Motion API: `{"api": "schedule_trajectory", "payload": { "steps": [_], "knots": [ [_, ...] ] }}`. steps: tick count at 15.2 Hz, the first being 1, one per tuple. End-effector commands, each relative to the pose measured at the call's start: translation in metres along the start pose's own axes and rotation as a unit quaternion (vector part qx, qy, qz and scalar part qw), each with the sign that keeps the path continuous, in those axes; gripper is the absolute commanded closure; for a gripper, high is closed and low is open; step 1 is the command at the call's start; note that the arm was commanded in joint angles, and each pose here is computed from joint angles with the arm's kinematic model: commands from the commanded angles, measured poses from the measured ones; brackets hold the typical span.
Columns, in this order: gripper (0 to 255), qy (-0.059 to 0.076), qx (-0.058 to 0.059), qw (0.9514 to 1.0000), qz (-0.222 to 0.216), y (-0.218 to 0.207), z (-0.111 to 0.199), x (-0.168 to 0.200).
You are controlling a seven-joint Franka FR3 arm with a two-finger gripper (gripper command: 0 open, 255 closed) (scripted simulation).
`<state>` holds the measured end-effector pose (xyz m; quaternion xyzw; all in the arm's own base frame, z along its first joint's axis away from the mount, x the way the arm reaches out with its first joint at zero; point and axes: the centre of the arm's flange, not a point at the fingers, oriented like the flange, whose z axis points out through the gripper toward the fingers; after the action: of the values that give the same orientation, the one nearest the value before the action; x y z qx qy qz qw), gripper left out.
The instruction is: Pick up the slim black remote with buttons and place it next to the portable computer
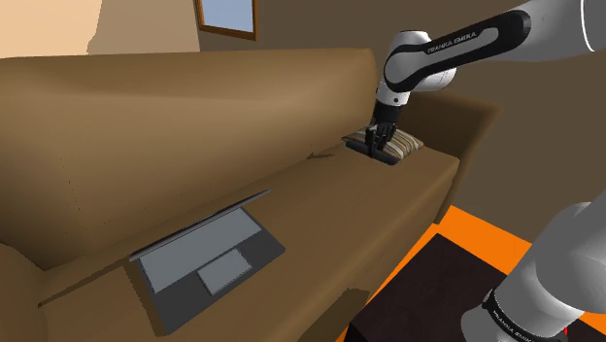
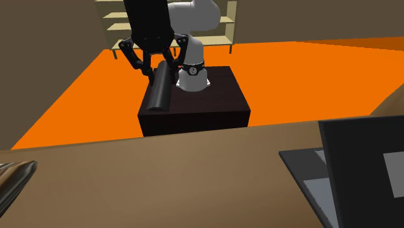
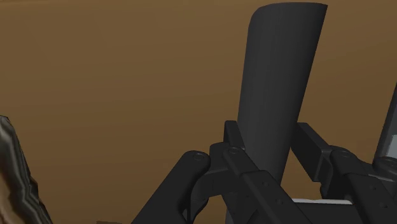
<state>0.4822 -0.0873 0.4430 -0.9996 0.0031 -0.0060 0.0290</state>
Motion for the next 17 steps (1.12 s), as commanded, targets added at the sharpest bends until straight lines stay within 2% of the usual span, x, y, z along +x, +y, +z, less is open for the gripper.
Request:
{"api": "schedule_trajectory", "payload": {
  "steps": [1,3,17],
  "knots": [
    [255,0.000,0.000,1.0000,0.000,-0.002,-0.010,-0.001],
    [255,0.000,0.000,1.0000,0.000,-0.002,-0.019,0.000],
    [255,0.000,0.000,1.0000,0.000,-0.185,-0.009,-0.026]
  ]
}}
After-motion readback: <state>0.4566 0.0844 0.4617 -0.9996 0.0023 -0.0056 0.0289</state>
